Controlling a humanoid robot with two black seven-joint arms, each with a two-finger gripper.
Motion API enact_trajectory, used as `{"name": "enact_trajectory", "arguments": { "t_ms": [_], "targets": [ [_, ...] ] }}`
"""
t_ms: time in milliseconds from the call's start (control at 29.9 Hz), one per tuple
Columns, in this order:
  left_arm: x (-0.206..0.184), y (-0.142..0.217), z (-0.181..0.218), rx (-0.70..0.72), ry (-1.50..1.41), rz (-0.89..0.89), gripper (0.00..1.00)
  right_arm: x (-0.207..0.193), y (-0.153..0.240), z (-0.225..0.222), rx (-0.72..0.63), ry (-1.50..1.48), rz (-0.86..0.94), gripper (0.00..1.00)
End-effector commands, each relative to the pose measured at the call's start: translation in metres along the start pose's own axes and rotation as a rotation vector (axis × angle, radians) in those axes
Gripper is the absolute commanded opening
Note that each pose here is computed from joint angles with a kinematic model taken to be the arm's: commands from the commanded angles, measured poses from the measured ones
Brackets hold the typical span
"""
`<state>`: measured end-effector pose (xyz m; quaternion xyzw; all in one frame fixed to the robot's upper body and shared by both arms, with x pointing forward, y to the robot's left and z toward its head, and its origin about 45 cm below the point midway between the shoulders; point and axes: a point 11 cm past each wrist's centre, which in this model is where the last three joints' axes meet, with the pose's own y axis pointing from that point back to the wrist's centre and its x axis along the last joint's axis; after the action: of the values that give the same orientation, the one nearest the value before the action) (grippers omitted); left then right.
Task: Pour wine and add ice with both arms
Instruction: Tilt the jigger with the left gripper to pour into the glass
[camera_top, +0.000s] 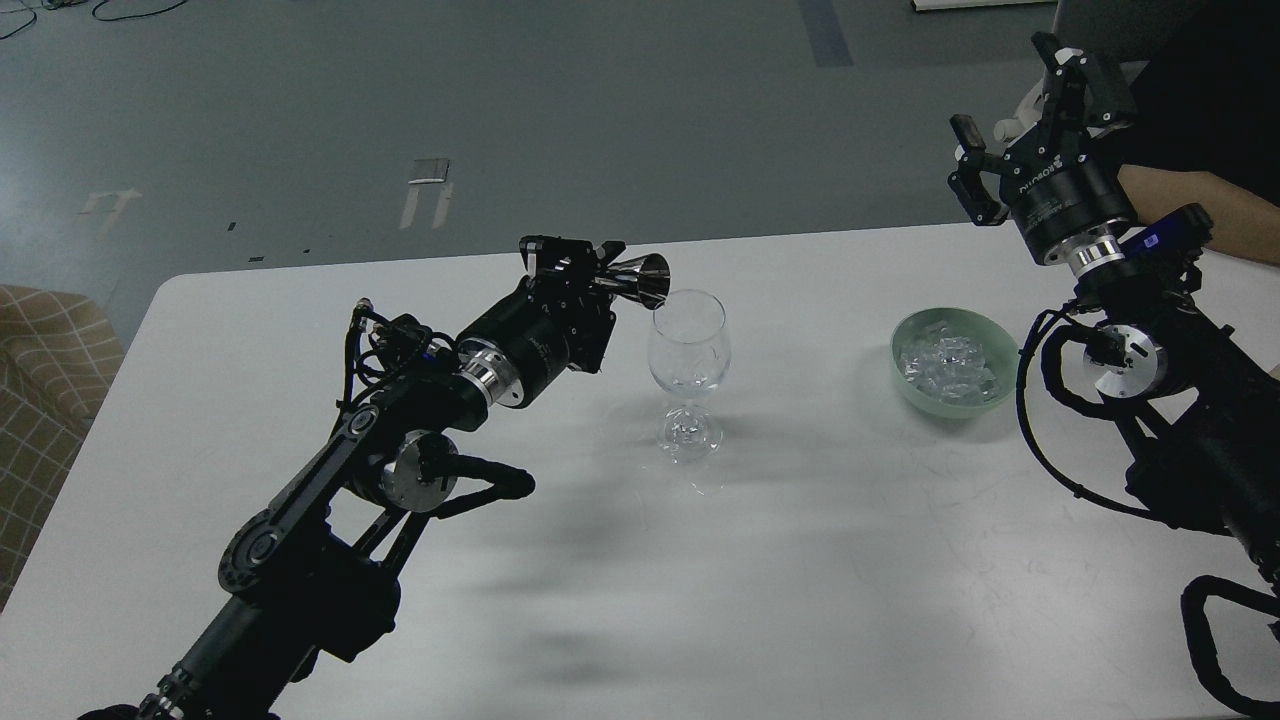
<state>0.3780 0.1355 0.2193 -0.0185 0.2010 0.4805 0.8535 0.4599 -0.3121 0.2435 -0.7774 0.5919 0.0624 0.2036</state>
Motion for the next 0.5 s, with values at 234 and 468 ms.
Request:
{"name": "enact_trajectory", "arguments": {
  "t_ms": [234,468],
  "targets": [
    [0.0016,0.0001,0.0081,-0.012,-0.069,0.002,0.0,-0.0003,0.0003,0.0005,-0.001,-0.001,-0.001,1.0],
    [0.0018,0.0008,0.0111,-0.012,-0.133,-0.008,0.0,0.0002,0.0008,0.0007,-0.001,-0.001,0.001,1.0]
  ]
}}
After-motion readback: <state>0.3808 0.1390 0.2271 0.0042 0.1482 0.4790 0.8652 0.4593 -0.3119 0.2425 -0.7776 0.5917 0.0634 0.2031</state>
